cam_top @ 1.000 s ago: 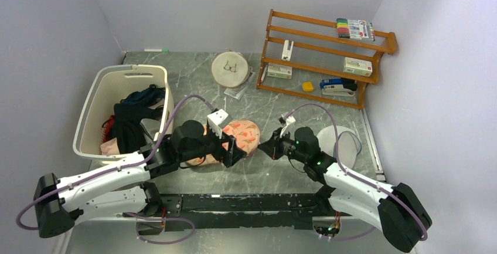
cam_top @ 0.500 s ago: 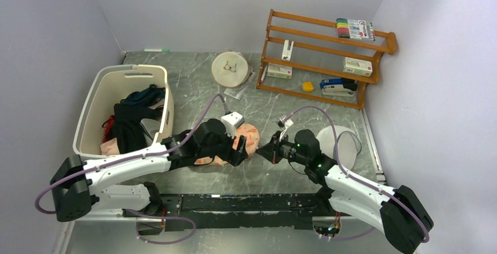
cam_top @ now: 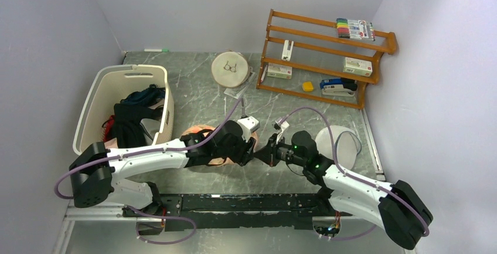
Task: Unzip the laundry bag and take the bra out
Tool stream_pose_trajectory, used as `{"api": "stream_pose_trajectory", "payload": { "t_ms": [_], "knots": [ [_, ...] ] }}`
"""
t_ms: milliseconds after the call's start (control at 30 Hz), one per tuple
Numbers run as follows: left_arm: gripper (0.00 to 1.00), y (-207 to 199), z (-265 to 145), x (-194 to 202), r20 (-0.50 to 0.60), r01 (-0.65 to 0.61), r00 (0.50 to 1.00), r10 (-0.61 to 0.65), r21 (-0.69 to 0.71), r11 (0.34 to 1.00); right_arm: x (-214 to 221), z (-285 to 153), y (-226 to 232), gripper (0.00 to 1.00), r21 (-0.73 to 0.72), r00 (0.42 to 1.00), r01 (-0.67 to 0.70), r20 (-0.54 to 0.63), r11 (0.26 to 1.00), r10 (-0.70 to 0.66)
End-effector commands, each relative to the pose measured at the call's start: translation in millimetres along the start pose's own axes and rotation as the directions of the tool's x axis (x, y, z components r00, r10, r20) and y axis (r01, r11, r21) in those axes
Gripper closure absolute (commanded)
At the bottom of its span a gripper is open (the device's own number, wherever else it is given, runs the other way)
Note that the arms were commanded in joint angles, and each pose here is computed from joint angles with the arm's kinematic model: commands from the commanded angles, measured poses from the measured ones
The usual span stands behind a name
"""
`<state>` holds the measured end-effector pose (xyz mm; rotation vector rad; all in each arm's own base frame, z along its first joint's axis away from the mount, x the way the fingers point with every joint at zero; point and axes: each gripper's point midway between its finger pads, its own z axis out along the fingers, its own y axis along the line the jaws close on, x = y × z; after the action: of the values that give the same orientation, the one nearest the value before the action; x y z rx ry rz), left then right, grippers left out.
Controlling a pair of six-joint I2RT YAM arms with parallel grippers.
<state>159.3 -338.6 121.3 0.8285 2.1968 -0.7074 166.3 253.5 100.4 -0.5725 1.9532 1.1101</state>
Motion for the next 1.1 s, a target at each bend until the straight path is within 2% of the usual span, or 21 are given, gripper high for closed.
{"api": "stream_pose_trajectory", "payload": {
  "t_ms": [0, 133, 200, 233, 333, 367, 467, 533, 633, 733, 867, 933, 1000, 1067],
  "knots": [
    [0.47, 3.8, -0.7, -5.8, 0.049, 0.017, 0.999, -0.016, -0.029, 0.999, -2.5, 2.6, 2.9, 1.0, -0.005, 1.0, 0.023, -0.014, 1.0, -0.023],
    [0.64, 1.3, 3.3, -7.6, 0.043, 0.007, 0.999, -0.006, -0.022, 1.0, 3.6, -0.4, -0.3, 1.0, 0.01, 0.999, 0.026, -0.018, 1.0, -0.026],
    [0.66, 1.1, 4.7, -6.6, 0.026, -0.002, 1.0, 0.002, -0.026, 1.0, 5.8, -1.4, -1.6, 1.0, 0.019, 0.999, 0.021, -0.029, 1.0, -0.02],
    [0.65, 1.1, 5.3, -5.3, 0.021, -0.004, 1.0, 0.005, -0.025, 1.0, 6.4, -1.6, -1.0, 1.0, 0.016, 0.999, 0.019, -0.032, 1.0, -0.019],
    [0.37, -1.3, 6.0, 1.7, 0.001, -0.008, 1.0, 0.008, -0.005, 1.0, 7.0, -1.9, 1.9, 1.0, 0.002, 0.999, 0.015, -0.035, 1.0, -0.015],
    [0.33, -3.1, 6.2, 3.3, -0.001, -0.005, 1.0, 0.005, 0.006, 1.0, 6.5, -1.8, 2.7, 1.0, -0.001, 0.999, 0.013, -0.037, 1.0, -0.013],
    [0.31, -7.9, 8.1, 7.2, 0.011, 0.01, 1.0, -0.01, 0.036, 0.999, 5.1, -1.7, 7.4, 1.0, -0.021, 0.999, 0.007, -0.037, 1.0, -0.008],
    [0.36, -6.3, 11.5, 10.5, 0.011, 0.019, 1.0, -0.02, 0.03, 0.999, 4.5, -1.9, 8.4, 1.0, -0.024, 0.999, 0.001, -0.035, 1.0, -0.002],
    [0.52, -3.1, 15.5, 15.4, -0.004, 0.016, 1.0, -0.016, 0.015, 1.0, 6.4, -3.2, 8.6, 1.0, -0.018, 0.999, -0.012, -0.042, 1.0, 0.011],
    [0.54, -0.3, 15.6, 21.1, -0.028, -0.003, 1.0, 0.003, 0.006, 1.0, 11.3, -5.3, 6.6, 1.0, -0.01, 0.999, -0.029, -0.027, 1.0, 0.028],
    [0.65, 4.3, 11.2, 23.0, -0.035, -0.021, 0.999, 0.021, -0.013, 1.0, 18.3, -5.8, -1.2, 1.0, 0.025, 0.999, -0.039, -0.036, 0.999, 0.04],
    [0.73, 7.5, 8.4, 23.8, -0.031, -0.023, 0.999, 0.023, -0.026, 0.999, 23.0, -5.2, -5.7, 1.0, 0.045, 0.997, -0.033, -0.062, 0.998, 0.036],
    [0.87, 9.0, 4.7, 24.0, -0.03, -0.021, 0.999, 0.02, -0.032, 0.999, 24.0, -4.1, -10.7, 1.0, 0.075, 0.996, -0.024, -0.088, 0.997, 0.03],
    [0.92, 8.9, 0.9, 26.8, -0.031, -0.016, 0.999, 0.015, -0.026, 1.0, 24.7, -3.5, -22.7, 1.0, 0.146, 0.995, -0.032, -0.093, 0.989, 0.046]
  ]
}}
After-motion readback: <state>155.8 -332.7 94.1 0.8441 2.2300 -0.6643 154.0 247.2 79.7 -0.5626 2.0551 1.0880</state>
